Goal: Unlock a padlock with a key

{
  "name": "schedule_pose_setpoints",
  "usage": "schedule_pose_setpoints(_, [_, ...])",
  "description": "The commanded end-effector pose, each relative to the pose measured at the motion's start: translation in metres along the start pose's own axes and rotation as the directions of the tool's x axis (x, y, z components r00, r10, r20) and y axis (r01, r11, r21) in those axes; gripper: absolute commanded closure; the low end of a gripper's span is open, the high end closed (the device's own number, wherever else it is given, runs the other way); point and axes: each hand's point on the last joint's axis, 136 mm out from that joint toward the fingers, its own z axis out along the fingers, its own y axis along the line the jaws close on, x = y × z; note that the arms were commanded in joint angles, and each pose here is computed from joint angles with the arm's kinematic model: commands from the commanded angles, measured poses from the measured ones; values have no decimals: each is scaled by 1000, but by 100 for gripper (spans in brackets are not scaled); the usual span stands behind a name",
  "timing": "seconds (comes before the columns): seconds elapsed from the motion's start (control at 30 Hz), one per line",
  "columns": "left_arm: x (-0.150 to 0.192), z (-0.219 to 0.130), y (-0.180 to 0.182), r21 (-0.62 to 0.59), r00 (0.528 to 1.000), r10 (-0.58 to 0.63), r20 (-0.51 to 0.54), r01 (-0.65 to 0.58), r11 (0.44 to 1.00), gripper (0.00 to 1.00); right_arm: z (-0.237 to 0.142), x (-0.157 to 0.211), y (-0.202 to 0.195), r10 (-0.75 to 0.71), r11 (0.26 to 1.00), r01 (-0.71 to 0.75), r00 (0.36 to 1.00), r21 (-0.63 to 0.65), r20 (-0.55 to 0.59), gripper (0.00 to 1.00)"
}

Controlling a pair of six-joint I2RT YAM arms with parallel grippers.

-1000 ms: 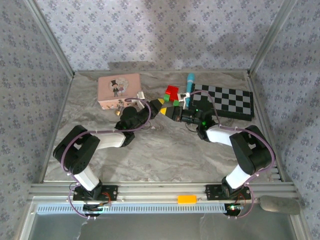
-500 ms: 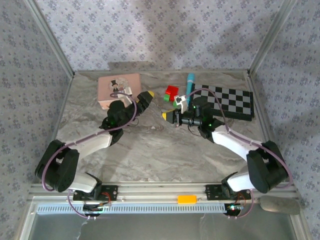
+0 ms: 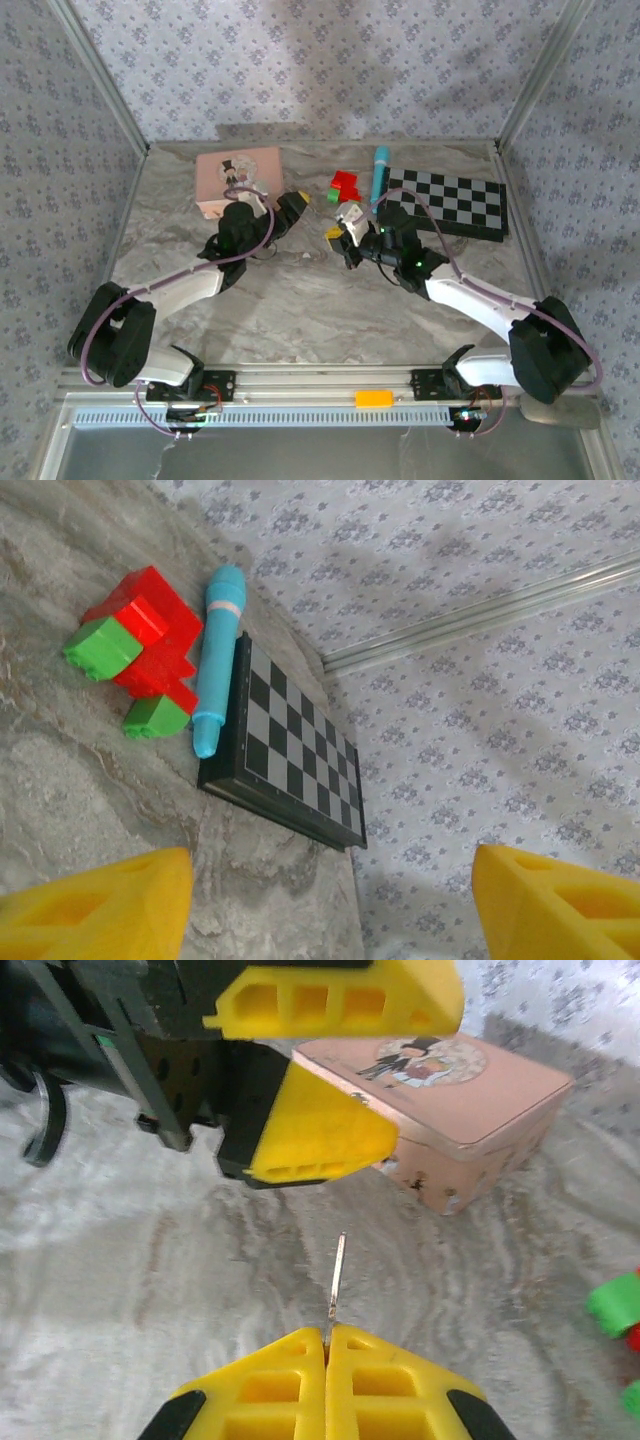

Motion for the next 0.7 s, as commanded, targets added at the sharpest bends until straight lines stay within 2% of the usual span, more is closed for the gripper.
schedule_pose_setpoints(0.0, [8,-3,-12,3,999,-22,-26,22,1000,33,2,-11,-11,-197,972,196,980,127,-7,100])
schedule_pose_setpoints(0.13, [16,3,-16,-5,997,-54,-51,54,999,44,9,-13,-18,-291,936,295,955,193,-50,100])
schedule_pose_setpoints(0.27, [22,10,-19,3,994,-80,-69,80,997,51,16,-16,-22,-332,913,341,940,224,-76,100])
schedule_pose_setpoints(0.67, [36,20,-9,-26,985,-132,-109,130,991,64,27,-19,-20,-435,846,455,890,277,-132,100])
